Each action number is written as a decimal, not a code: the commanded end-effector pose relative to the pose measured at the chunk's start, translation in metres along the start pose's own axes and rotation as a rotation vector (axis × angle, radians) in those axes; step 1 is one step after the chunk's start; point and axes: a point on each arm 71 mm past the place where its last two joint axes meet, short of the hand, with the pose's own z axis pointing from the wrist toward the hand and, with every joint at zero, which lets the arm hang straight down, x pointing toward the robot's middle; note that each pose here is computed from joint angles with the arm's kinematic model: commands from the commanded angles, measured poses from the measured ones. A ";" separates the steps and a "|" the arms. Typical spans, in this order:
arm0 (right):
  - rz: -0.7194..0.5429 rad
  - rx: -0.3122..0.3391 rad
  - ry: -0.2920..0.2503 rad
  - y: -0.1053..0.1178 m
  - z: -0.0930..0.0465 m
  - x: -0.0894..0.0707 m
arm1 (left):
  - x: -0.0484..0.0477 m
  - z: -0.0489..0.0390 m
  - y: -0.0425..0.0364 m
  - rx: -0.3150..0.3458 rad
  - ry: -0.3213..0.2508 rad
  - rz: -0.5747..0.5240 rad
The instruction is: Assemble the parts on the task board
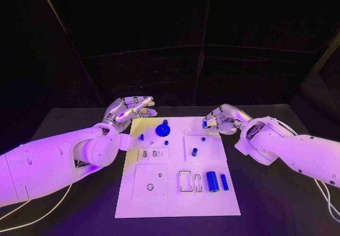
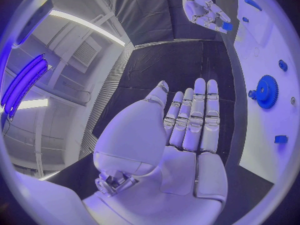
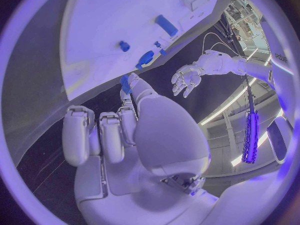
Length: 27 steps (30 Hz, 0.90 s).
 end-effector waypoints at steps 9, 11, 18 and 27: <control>-0.052 -0.006 0.054 0.069 0.021 0.044 | -0.0003 0.0057 0.0011 0.009 0.011 -0.004; -0.061 -0.018 0.069 0.079 0.026 0.052 | -0.0007 0.0065 0.0014 0.009 0.010 -0.003; -0.102 -0.047 0.134 0.100 0.031 0.080 | -0.0021 0.0074 0.0015 0.011 0.006 -0.001; -0.144 -0.076 0.213 0.114 0.030 0.115 | -0.0034 0.0077 0.0013 0.013 0.001 0.002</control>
